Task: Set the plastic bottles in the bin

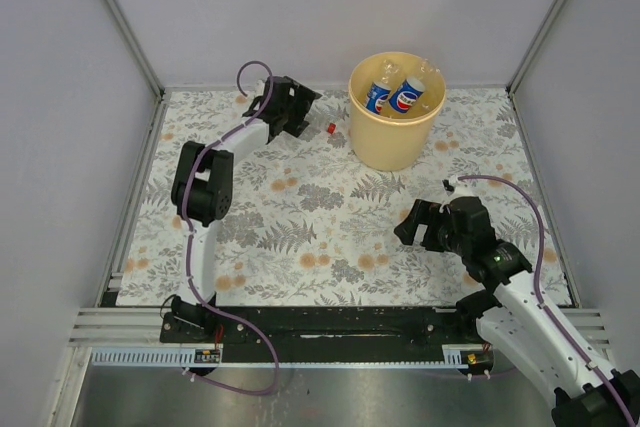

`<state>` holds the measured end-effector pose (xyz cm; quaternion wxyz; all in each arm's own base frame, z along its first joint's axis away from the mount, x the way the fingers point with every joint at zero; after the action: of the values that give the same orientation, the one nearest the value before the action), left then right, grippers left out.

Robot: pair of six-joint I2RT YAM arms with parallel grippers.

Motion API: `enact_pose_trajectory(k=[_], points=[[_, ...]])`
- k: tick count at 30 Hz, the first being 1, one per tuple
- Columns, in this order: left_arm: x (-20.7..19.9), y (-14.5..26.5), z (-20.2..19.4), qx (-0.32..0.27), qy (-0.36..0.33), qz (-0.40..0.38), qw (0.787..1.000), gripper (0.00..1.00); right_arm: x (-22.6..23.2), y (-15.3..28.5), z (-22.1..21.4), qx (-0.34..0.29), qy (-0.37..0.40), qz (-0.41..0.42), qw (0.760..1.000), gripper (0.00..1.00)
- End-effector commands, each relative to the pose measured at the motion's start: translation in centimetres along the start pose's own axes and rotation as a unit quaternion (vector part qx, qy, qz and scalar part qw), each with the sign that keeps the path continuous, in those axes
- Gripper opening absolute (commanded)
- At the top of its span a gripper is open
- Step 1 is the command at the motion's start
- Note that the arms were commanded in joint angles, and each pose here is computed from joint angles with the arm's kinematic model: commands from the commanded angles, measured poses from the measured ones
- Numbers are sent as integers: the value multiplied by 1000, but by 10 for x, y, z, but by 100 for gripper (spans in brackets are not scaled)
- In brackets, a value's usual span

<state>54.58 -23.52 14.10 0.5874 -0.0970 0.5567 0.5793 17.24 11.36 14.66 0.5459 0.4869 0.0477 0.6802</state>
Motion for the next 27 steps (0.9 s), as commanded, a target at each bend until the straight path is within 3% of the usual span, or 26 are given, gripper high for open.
enact_pose_trajectory(k=[1,16,21,24,27], points=[[0,-7,27,-41,50,14,998,98,12,3,7,-10,14,27,999,99],[18,-39,22,-27,61,28,997,98,14,-2,8,0,21,27,999,99],[23,-58,22,-22,65,39,997,94,13,-2,5,9,19,26,999,99],[32,-65,19,-20,68,64,995,86,13,-1,5,4,17,26,1000,99],[38,-64,18,-20,72,74,994,72,12,1,5,2,17,25,1000,99]])
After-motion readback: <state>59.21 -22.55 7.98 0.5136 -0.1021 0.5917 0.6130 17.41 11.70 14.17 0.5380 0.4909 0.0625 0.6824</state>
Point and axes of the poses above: each gripper's point midway between its finger pads, its own y axis back along the fingers, its own x axis along the line the jaws close on, z = x × y, the point moved 4 cm from there along y, back along the fingers, and after that the axes turned 12 degrees about -y, right-handed, at the moved point
